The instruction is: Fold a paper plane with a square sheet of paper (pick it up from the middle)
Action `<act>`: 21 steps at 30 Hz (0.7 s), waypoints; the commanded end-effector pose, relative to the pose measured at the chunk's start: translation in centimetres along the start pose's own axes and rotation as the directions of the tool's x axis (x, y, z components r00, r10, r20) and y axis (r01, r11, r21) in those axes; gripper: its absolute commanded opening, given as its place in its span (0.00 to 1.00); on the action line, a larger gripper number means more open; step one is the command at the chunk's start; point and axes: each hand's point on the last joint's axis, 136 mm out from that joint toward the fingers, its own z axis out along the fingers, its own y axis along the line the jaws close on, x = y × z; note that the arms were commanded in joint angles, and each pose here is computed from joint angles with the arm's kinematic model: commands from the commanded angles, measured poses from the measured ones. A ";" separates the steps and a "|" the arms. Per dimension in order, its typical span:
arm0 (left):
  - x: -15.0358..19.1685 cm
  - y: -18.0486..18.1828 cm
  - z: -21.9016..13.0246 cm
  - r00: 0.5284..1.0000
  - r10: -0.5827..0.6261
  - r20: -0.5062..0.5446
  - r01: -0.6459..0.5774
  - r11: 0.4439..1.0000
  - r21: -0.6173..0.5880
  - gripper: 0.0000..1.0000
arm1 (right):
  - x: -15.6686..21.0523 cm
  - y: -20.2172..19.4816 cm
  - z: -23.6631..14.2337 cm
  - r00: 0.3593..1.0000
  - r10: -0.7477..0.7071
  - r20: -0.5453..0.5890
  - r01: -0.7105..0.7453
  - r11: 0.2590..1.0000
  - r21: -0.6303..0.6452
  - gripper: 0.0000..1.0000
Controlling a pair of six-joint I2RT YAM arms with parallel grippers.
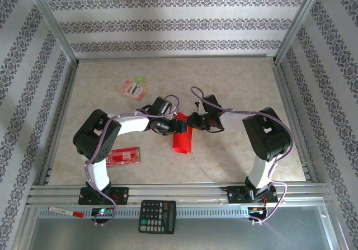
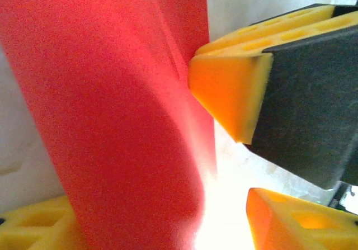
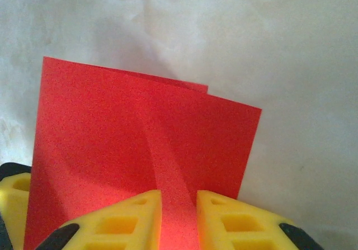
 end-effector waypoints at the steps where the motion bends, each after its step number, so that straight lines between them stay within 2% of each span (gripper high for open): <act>1: 1.3 4.9 -0.9 0.999 -0.035 -0.026 0.028 0.974 -0.227 0.70 | 0.1 0.6 0.5 1.000 -0.024 -0.019 0.023 1.000 -0.018 0.23; 10: 0.5 5.5 -1.8 1.000 -0.003 -0.017 -0.002 0.953 -0.303 0.83 | 0.3 0.5 0.9 0.999 -0.020 -0.030 0.020 1.000 -0.022 0.21; 13: 0.4 5.4 -1.9 1.000 0.008 -0.023 -0.015 0.949 -0.314 0.84 | 0.3 0.6 0.9 0.999 -0.018 -0.032 0.017 1.000 -0.024 0.20; 18: 0.4 5.1 -1.6 0.999 0.022 -0.039 -0.033 0.948 -0.316 0.75 | 0.2 0.7 1.0 0.999 -0.017 -0.030 0.016 0.999 -0.028 0.20; 21: 0.6 4.7 -0.9 0.999 0.022 -0.050 -0.036 0.954 -0.298 0.64 | 0.0 0.8 1.0 1.000 -0.015 -0.027 0.014 0.999 -0.030 0.20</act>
